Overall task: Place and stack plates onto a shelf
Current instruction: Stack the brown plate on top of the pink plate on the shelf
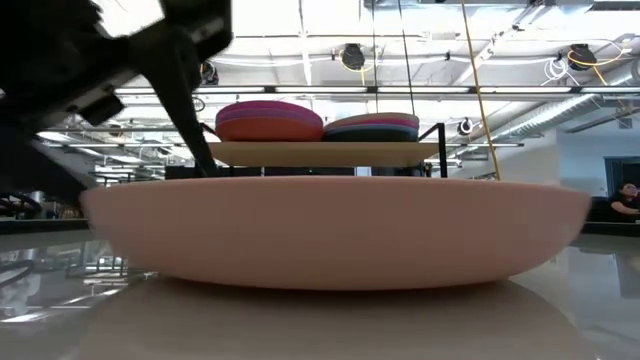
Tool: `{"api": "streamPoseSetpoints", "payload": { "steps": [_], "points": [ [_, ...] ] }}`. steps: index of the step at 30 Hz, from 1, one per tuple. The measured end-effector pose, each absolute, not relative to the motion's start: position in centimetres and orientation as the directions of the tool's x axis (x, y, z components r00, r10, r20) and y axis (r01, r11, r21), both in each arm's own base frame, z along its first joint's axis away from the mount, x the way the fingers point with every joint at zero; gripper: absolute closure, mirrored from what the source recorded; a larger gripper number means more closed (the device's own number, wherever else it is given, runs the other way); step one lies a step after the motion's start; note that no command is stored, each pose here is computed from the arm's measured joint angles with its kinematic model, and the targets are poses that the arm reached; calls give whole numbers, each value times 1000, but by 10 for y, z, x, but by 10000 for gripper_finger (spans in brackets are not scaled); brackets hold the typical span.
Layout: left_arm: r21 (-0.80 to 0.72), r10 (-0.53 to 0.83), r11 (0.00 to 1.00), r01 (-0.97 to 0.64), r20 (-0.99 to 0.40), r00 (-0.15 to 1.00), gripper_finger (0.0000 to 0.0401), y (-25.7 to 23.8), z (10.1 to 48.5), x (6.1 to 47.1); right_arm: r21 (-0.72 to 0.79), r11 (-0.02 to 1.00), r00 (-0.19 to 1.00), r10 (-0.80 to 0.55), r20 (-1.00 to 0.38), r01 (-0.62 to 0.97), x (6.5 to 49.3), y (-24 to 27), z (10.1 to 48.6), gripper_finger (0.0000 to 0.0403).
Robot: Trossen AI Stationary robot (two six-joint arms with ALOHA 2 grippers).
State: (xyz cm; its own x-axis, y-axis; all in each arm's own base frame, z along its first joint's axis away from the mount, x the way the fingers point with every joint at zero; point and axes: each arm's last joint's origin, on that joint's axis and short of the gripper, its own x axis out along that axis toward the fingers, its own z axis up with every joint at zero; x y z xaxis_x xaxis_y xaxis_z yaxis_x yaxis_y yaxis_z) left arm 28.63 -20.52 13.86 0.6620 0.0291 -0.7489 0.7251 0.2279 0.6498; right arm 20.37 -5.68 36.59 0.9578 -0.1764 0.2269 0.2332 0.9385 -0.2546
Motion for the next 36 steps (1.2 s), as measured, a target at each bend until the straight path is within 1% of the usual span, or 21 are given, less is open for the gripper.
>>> {"api": "streamPoseSetpoints", "payload": {
  "steps": [1, 3, 7, 8, 9, 11, 15, 18, 21, 25, 28, 31, 36],
  "points": [
    [645, 27, 235, 727, -752, 658, 182, -203, 138, 288, -255, 938, 958, -177, 228, 234, 204, -57, 366, 264],
    [629, 10, 247, 737, -763, 647, 221, -200, 138, 290, -254, 939, 959, -177, 223, 232, 205, -57, 365, 264],
    [618, 5, 277, 736, -767, 642, 341, -195, 140, 293, -258, 938, 961, -178, 214, 231, 207, -58, 363, 264],
    [614, -1, 287, 736, -768, 641, 368, -193, 143, 293, -261, 937, 961, -178, 213, 231, 207, -58, 363, 264],
    [617, 4, 310, 724, -762, 648, 382, -190, 148, 293, -261, 937, 960, -177, 216, 232, 207, -58, 363, 264],
    [663, 49, 322, 676, -725, 687, 387, -183, 164, 293, -261, 937, 960, -177, 218, 232, 207, -58, 364, 264],
    [779, 210, 286, 558, -619, 756, 389, -163, 208, 280, -262, 935, 954, -176, 241, 238, 206, -58, 366, 264],
    [846, 362, 286, 449, -530, 767, 390, -134, 249, 262, -263, 933, 946, -173, 273, 247, 205, -57, 369, 264],
    [883, 476, 327, 336, -461, 749, 391, -94, 285, 244, -264, 931, 940, -170, 295, 251, 203, -57, 372, 264],
    [889, 561, 411, 201, -421, 713, 391, -34, 320, 224, -265, 931, 939, -169, 298, 251, 203, -57, 372, 264],
    [867, 532, 449, 218, -455, 714, 391, 1, 328, 218, -265, 931, 940, -168, 298, 251, 203, -57, 372, 264],
    [834, 492, 480, 273, -513, 703, 391, 28, 325, 219, -265, 931, 940, -168, 298, 251, 203, -57, 372, 264],
    [734, 505, 560, 386, -671, 543, 391, 68, 298, 223, -267, 930, 940, -169, 297, 251, 203, -57, 372, 264]
  ]
}}
